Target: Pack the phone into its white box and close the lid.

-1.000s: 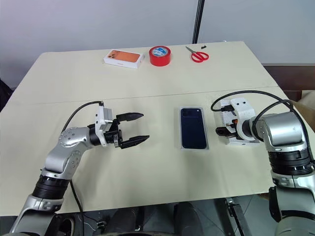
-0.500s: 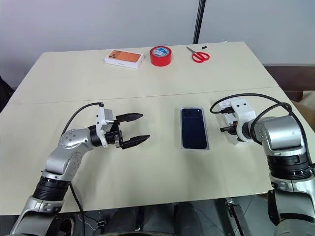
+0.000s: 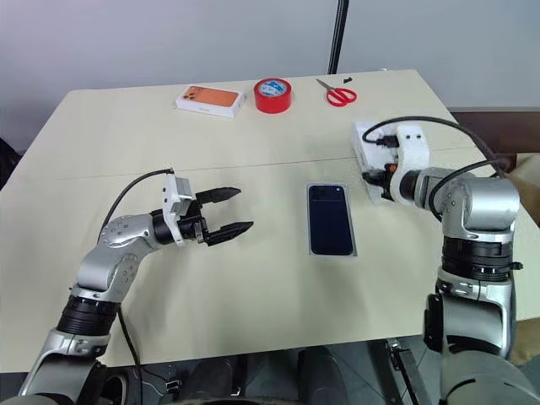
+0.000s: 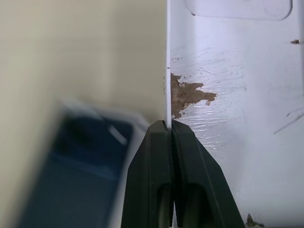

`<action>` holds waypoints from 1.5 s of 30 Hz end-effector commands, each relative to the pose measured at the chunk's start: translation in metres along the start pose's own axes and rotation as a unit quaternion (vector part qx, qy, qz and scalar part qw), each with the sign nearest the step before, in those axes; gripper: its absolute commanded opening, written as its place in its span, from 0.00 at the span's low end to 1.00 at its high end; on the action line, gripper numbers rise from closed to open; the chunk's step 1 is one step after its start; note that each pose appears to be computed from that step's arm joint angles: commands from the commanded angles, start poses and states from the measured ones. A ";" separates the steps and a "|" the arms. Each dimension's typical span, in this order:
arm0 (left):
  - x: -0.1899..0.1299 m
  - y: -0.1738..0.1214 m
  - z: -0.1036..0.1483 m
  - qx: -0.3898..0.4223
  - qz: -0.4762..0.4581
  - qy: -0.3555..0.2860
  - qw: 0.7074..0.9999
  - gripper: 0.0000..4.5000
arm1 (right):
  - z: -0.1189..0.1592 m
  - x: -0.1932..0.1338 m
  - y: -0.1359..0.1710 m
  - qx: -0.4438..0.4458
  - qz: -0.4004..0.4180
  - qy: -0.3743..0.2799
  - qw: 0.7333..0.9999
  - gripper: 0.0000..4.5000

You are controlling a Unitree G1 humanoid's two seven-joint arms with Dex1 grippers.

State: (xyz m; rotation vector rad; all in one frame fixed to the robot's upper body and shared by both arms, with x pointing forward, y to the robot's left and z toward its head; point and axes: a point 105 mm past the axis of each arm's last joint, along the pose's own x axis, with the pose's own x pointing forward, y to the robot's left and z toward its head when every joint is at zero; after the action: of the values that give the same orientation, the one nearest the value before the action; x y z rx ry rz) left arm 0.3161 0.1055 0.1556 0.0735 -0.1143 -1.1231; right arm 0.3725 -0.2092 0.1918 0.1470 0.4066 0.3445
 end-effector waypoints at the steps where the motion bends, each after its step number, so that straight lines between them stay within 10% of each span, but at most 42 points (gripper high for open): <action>1: -0.005 0.012 0.014 0.008 0.030 -0.024 0.999 1.00 | 0.019 -0.004 0.034 0.037 0.087 -0.084 0.992 0.01; 11: -0.006 0.015 0.019 -0.012 0.046 -0.024 0.999 1.00 | -0.015 -0.017 0.127 0.308 0.372 -0.095 0.871 0.01; 18: -0.002 0.015 0.019 -0.016 0.044 -0.024 0.999 1.00 | -0.051 -0.040 0.147 0.392 0.415 -0.037 0.820 0.01; 28: 0.019 -0.001 0.011 -0.046 0.015 -0.031 0.998 1.00 | -0.085 -0.044 0.138 0.395 0.362 0.028 0.844 0.01; 37: 0.041 -0.028 -0.013 -0.074 -0.022 -0.020 0.997 0.02 | -0.079 -0.031 0.117 0.410 0.320 0.018 0.854 0.00; 45: 0.068 -0.016 -0.016 -0.067 -0.006 -0.034 0.997 0.00 | -0.080 -0.024 0.097 0.429 0.279 0.005 0.859 0.06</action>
State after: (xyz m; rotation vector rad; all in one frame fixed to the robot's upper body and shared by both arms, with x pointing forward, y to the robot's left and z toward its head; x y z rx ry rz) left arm 0.3335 0.0436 0.1314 -0.0863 -0.0475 -1.1280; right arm 0.2843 -0.1125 0.1469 1.1207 0.5310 0.7615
